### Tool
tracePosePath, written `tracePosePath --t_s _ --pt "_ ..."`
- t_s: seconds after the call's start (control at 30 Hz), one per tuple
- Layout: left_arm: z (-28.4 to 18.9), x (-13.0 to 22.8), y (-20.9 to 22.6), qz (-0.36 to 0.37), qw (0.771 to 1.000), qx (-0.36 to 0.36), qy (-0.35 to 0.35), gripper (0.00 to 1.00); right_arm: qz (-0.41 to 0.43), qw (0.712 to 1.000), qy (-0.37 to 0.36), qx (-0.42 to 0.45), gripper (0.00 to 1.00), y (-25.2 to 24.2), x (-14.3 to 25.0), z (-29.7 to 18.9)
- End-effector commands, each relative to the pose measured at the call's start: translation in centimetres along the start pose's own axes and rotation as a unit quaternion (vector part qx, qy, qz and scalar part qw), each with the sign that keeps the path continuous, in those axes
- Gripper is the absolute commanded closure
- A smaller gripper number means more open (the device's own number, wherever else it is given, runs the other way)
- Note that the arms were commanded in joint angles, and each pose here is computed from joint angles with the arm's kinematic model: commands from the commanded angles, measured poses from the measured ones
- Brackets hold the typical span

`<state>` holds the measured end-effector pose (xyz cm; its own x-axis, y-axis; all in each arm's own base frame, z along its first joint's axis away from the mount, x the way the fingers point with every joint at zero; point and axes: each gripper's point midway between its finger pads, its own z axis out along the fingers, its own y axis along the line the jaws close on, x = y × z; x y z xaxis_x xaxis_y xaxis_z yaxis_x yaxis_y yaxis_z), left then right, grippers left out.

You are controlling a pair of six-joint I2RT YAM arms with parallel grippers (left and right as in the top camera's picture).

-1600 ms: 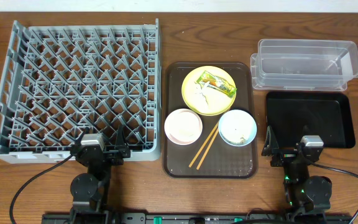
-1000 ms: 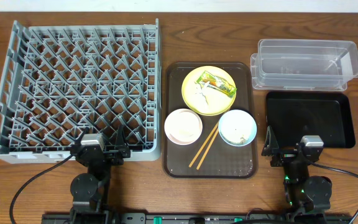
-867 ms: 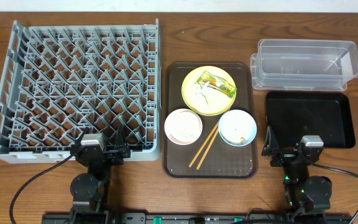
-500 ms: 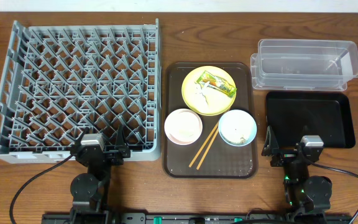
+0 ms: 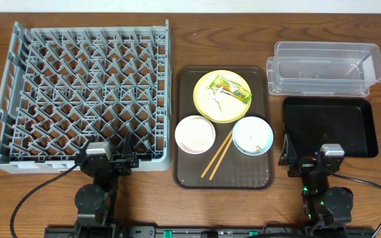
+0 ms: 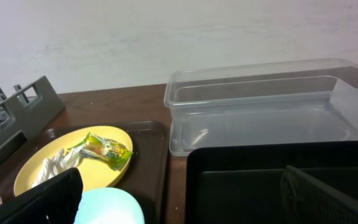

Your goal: Sort waste into correct bins and load items into the dishwasher rack

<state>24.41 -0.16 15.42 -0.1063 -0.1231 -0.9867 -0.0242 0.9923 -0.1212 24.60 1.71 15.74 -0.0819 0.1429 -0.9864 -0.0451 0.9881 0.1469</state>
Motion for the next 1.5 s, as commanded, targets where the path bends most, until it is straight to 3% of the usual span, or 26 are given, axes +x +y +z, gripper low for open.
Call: tracePosePath --t_s 0.0,0.67,0.87,1.0,1.17,1.47 --pt "0.2 1.7 0.4 0.007 1.0 -0.006 0.023 0.06 -0.004 1.0 0.0 -0.007 0.01 0.3 0.1 0.0" --pt "0.2 1.7 0.4 0.007 1.0 -0.008 0.022 0.06 0.013 0.999 -0.014 -0.03 0.01 1.1 -0.7 -0.1" --pt "0.0 0.9 0.3 0.007 1.0 -0.007 0.014 0.06 0.012 0.999 -0.024 -0.037 0.01 1.7 -2.8 -0.4" --pt "-0.3 0.0 0.2 0.006 1.0 -0.007 0.014 0.06 0.012 0.999 0.007 -0.044 0.01 2.2 -4.0 -0.3" --pt "-1.2 -0.3 0.3 0.006 0.997 -0.015 0.071 0.06 0.012 0.996 0.057 -0.074 0.01 4.0 -6.1 1.1" --pt "-1.0 -3.9 -0.2 0.013 0.982 -0.03 0.184 0.06 -0.014 0.962 0.226 -0.154 0.01 7.9 -6.9 6.2"
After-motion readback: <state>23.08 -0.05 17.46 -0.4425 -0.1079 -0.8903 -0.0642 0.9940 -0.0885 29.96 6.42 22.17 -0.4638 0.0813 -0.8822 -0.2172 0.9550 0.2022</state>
